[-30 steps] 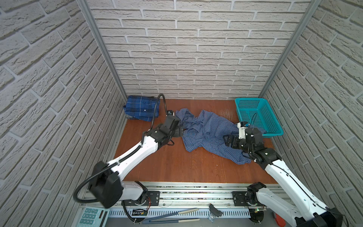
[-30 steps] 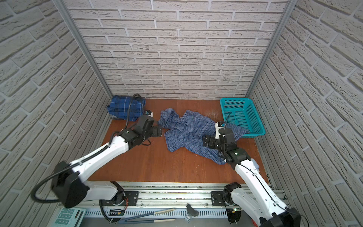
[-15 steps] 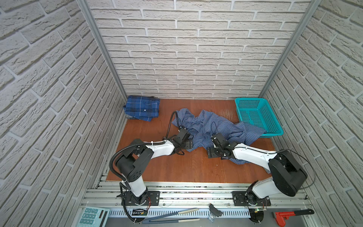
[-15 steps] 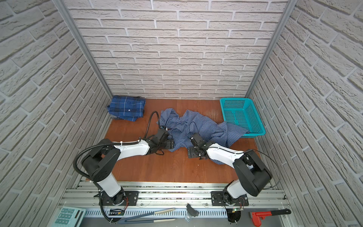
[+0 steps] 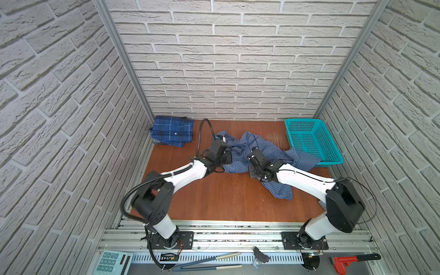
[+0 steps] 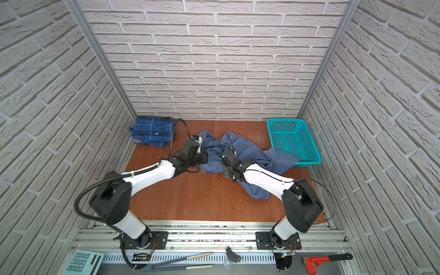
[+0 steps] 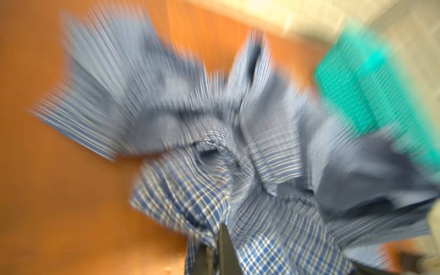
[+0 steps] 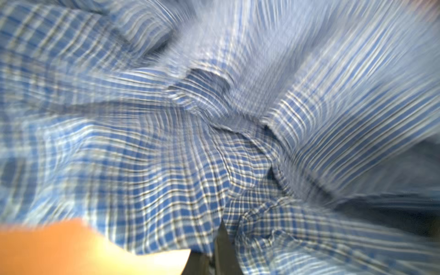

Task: Fold and stack the long sleeve shirts
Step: 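Lift the shirt with both grippers and stretch it apart, shaking it out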

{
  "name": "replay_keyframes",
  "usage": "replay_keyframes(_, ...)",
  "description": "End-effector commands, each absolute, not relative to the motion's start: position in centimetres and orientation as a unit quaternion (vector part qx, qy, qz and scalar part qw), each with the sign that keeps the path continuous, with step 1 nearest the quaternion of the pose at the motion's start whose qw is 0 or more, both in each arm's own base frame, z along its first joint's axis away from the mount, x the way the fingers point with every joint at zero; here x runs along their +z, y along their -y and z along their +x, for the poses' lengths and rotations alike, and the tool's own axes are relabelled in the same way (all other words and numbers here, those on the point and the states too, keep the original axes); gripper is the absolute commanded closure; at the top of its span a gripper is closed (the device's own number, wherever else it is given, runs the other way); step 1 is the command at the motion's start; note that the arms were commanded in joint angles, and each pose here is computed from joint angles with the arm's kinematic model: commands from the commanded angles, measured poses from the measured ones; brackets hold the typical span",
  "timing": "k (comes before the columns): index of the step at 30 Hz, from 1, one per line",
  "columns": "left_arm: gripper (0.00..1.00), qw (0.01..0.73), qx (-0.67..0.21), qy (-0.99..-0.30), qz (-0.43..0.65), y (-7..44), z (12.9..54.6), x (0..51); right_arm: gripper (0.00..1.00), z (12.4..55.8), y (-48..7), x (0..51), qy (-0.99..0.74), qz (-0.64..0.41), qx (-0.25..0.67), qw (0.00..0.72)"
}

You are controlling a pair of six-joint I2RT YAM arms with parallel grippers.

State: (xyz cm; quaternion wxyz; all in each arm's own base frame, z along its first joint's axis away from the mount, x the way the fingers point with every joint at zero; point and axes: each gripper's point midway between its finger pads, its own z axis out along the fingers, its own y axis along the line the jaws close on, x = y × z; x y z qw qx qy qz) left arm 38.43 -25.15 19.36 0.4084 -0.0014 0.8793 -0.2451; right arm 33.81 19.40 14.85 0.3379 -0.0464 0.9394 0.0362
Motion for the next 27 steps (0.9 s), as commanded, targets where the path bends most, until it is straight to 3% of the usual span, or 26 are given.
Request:
replay_keyframes(1,1.0,0.503,-0.225,-0.835,-0.01,20.2,37.8,30.8,0.94,33.1,-22.2,26.9,-0.881,-0.096,0.142,0.44)
replay_keyframes(4,1.0,0.526,-0.199,-0.827,-0.009,18.2,37.2,34.0,0.94,33.2,-22.7,31.3,-0.846,-0.118,0.168,0.492)
replay_keyframes(7,1.0,0.512,-0.175,-0.84,-0.042,15.8,39.6,31.7,0.94,36.0,-22.2,31.0,-0.843,-0.112,0.161,0.5)
replay_keyframes(10,1.0,0.505,-0.137,-0.847,-0.094,12.7,42.7,28.7,0.91,38.6,-23.1,30.0,-0.833,-0.097,0.244,0.487)
replay_keyframes(12,1.0,0.504,-0.111,-0.848,-0.12,10.5,44.3,27.3,0.72,40.5,-23.5,28.7,-0.835,-0.103,0.234,0.487)
replay_keyframes(14,1.0,0.488,-0.092,-0.856,-0.14,7.9,46.0,25.4,0.78,43.0,-22.3,25.3,-0.877,-0.09,0.159,0.444)
replay_keyframes(17,1.0,0.464,-0.067,-0.87,-0.153,4.9,46.6,23.5,0.61,42.2,-22.8,21.4,-0.922,-0.118,0.109,0.351)
replay_keyframes(19,1.0,0.461,-0.051,-0.873,-0.154,3.4,46.0,23.2,0.53,39.7,-23.5,20.3,-0.922,-0.145,0.082,0.349)
replay_keyframes(22,1.0,0.464,-0.06,-0.87,-0.155,2.8,45.0,23.3,0.15,34.6,-26.2,17.5,-0.901,-0.208,0.129,0.359)
replay_keyframes(23,1.0,0.466,-0.062,-0.869,-0.156,2.8,44.8,23.4,0.09,33.3,-26.5,15.9,-0.896,-0.221,0.141,0.36)
replay_keyframes(27,1.0,0.474,-0.08,-0.863,-0.154,3.1,43.9,24.5,0.07,31.8,-24.2,10.8,-0.917,-0.181,0.109,0.337)
